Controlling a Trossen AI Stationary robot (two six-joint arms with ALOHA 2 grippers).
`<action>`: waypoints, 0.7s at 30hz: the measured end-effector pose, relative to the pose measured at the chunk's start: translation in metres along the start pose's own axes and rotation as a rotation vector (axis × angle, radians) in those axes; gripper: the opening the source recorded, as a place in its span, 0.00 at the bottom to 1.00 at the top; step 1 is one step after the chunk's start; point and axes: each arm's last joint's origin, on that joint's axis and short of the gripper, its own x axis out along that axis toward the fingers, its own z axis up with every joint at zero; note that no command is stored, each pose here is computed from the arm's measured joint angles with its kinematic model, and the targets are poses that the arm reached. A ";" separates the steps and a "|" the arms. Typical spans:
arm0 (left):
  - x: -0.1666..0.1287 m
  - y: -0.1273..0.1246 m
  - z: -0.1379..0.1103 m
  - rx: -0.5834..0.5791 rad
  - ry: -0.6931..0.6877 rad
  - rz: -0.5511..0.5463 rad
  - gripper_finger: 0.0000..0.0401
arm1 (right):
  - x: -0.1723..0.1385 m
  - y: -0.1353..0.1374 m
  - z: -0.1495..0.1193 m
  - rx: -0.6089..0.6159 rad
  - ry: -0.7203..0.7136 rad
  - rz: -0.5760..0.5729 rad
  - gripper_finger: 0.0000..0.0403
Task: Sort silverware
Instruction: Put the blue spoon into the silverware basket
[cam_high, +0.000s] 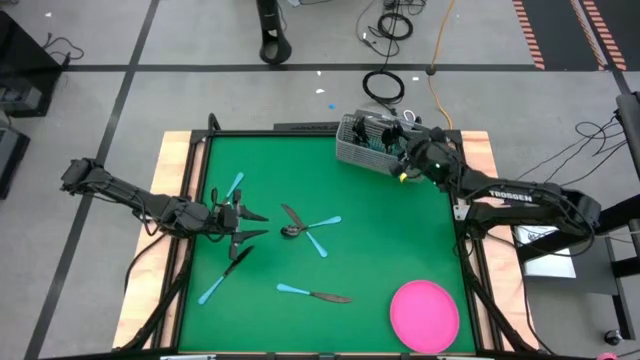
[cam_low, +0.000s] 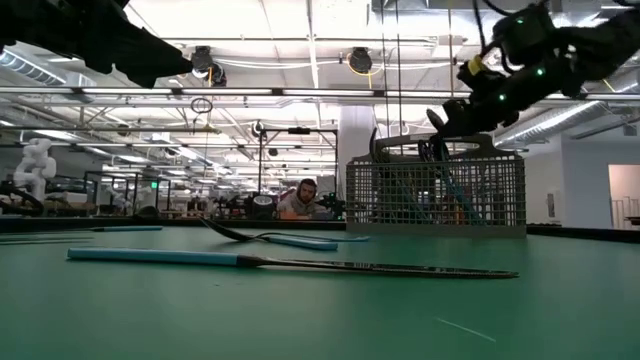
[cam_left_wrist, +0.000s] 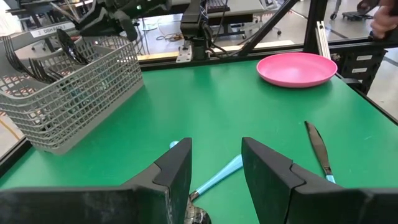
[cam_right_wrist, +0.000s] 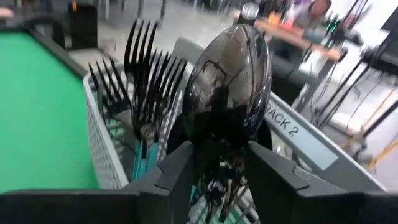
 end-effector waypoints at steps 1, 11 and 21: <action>0.000 0.000 0.000 0.000 0.000 0.000 0.36 | 0.001 0.000 0.004 -0.001 0.034 0.005 0.33; 0.000 0.000 0.000 -0.001 -0.001 0.000 0.36 | -0.009 -0.011 0.057 -0.057 0.275 0.055 0.33; 0.000 0.000 0.001 -0.010 -0.007 0.000 0.36 | -0.018 -0.009 0.055 0.037 0.439 0.242 0.33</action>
